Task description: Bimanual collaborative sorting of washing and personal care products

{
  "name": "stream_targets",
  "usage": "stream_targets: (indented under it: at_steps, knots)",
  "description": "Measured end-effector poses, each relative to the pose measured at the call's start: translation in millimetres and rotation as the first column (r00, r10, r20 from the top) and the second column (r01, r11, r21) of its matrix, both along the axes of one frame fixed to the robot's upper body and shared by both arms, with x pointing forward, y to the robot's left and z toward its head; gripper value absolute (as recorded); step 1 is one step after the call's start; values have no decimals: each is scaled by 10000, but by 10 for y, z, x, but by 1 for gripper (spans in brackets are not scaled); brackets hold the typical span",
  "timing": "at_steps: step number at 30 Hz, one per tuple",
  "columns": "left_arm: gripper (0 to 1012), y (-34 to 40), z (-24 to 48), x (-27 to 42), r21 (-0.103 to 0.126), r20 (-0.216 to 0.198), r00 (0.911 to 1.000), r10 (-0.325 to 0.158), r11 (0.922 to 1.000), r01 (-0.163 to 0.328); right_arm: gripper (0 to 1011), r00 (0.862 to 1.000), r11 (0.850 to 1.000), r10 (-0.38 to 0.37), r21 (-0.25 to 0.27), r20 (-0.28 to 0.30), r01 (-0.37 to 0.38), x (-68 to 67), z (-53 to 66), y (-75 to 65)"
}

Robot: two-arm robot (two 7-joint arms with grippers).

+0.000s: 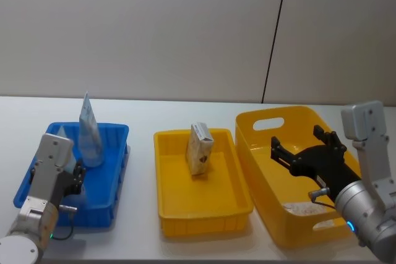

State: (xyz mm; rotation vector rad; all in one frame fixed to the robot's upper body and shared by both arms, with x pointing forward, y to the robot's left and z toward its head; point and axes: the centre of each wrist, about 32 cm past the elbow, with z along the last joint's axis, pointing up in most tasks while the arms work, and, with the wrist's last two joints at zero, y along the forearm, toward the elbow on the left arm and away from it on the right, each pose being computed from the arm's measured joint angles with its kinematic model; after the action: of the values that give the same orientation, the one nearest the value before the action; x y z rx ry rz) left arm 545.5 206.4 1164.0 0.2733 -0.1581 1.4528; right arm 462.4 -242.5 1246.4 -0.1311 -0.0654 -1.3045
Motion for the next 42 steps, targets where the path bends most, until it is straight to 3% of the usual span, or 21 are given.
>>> stream_targets:
  at_steps: [7, 27, 32, 42]
  knots:
    - [366, 14, -10, 20, -37, -67, 10000, 36, 10000, -36, 1002, 10000, 10000, 0, 1, 0, 0, 0, 0, 0]
    - [276, 39, -19, 32, -160, -53, 10000, -37, 9999, 36, 1002, 10000, 10000, 0, 0, 0, 0, 0, 0, 0]
    - [259, 55, -19, 29, -363, 124, 9997, -195, 9991, 199, 1002, 10000, 10000, 0, 1, 0, 0, 0, 0, 0]
    - [259, 90, 56, 22, -1100, 1024, 9913, -827, 9895, 939, 1002, 10000, 10000, 0, 1, 0, 0, 0, 0, 0]
